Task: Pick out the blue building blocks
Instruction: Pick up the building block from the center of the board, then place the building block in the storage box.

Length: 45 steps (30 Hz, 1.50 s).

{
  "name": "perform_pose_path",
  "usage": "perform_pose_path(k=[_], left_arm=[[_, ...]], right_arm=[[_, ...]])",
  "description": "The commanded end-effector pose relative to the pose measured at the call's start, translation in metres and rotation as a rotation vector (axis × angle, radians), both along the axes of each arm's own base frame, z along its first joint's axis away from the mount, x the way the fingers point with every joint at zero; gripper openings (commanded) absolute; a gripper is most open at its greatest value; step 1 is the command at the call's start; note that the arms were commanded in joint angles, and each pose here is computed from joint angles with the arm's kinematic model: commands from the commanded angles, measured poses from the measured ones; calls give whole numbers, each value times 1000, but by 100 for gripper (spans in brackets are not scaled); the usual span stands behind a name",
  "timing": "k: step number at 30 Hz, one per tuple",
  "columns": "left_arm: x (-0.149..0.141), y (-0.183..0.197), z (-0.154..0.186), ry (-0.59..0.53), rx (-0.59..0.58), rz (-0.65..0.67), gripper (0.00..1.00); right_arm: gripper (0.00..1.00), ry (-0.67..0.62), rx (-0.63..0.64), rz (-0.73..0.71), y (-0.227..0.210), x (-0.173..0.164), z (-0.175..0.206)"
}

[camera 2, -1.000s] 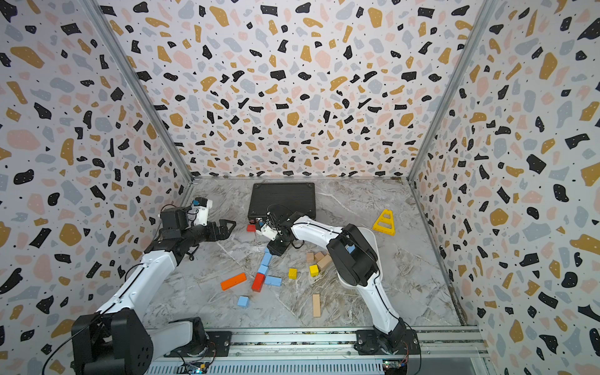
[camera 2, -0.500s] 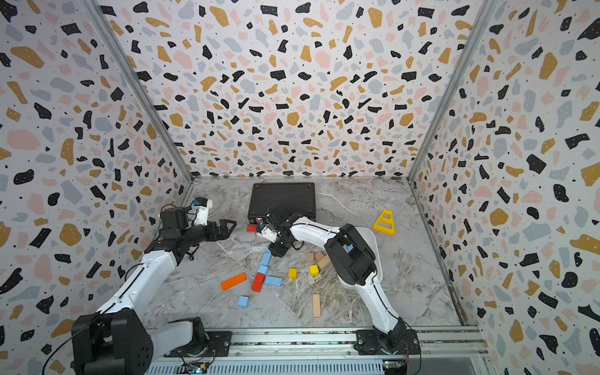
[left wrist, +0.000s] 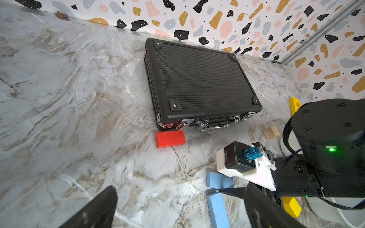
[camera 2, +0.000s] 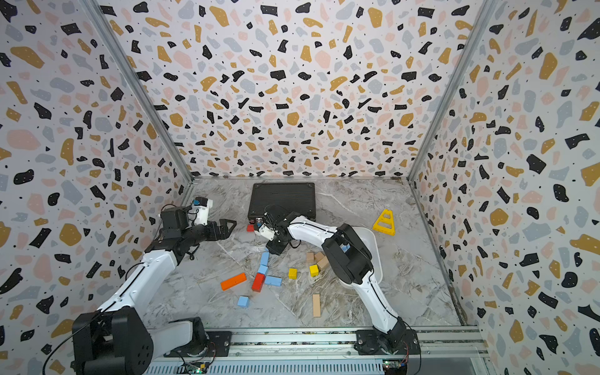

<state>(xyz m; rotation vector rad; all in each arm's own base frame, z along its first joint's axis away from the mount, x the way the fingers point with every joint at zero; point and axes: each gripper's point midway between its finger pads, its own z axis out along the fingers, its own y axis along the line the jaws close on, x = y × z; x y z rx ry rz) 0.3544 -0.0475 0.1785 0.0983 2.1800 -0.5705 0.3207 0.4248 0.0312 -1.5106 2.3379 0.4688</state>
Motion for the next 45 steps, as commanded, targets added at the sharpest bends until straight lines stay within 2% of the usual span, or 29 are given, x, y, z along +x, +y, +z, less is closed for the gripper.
perform_pose_path(k=[1, 8, 11, 16, 20, 24, 28, 33, 38, 45], left_arm=[[2, 0, 1, -22, -8, -6, 100], [2, -1, 1, -23, -9, -11, 100], [1, -2, -3, -20, -12, -17, 100], [1, -12, -2, -15, -68, -55, 100], [-4, -34, -3, -1, -109, -128, 100], [-16, -71, -8, 14, -120, -264, 100], [-21, -88, -11, 31, -132, -325, 100], [-24, -101, -13, 50, -145, -371, 100], [-23, -103, -11, 55, -147, -375, 100], [-24, -103, -16, 69, -156, -371, 100]], right_arm=[[42, 23, -76, 13, -8, -7, -21], [27, 2, -126, 3, -15, -3, -23], [23, -39, -87, -27, -10, 5, 0], [21, -80, 39, -116, -8, 20, 67], [21, -84, 90, -239, -39, 30, 105], [21, -46, 110, -423, -103, 31, 123], [21, -7, 85, -619, -183, 18, 119], [20, 57, -28, -805, -266, -24, 97], [20, 118, -82, -912, -301, -65, 73], [20, 132, -104, -989, -322, -83, 58]])
